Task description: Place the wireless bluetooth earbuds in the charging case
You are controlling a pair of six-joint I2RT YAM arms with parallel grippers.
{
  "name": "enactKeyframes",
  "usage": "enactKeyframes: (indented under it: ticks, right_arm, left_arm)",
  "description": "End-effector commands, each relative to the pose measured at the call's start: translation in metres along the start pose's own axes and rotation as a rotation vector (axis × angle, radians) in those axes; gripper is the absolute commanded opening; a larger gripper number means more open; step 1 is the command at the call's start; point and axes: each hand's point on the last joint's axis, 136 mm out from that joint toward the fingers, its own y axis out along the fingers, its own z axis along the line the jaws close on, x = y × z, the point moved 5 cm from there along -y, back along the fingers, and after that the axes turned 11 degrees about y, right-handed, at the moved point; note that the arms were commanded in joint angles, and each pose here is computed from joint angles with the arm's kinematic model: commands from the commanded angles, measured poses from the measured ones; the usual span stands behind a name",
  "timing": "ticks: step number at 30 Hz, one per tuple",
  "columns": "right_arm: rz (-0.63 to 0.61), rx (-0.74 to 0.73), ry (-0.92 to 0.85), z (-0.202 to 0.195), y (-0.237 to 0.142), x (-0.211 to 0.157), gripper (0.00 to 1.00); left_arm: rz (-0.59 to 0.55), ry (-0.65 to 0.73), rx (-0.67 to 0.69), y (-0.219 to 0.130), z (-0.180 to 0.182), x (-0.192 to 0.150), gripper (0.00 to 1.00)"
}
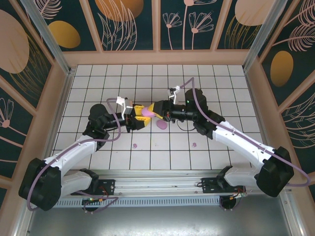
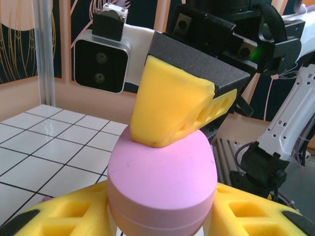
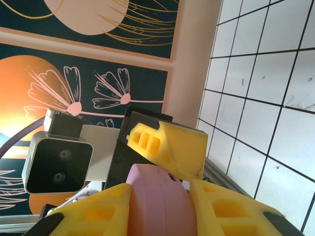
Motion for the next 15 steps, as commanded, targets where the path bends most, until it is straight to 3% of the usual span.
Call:
enactKeyframes:
  ticks: [1,11,15]
  right_arm:
    - [0.034,0.041,-0.015,0.0063,-0.0039,-0.0083,0.10]
    - [0.036,0.061,-0.005,0.0078,-0.0036,-0.0085,0.09]
    - [0.029,0.065,-0.006,0.0099,-0.0046,-0.0080,0.08]
  left_arm:
    - [-0.064,0.060,-0.027,0.0004,-0.0040,0.0195,0.46]
    - [-0.059,0.057,-0.037,0.0000,-0.0057,0.0177,0.46]
    - [-0.045,0.053,-0.029,0.0000,-0.0048,0.0128,0.52]
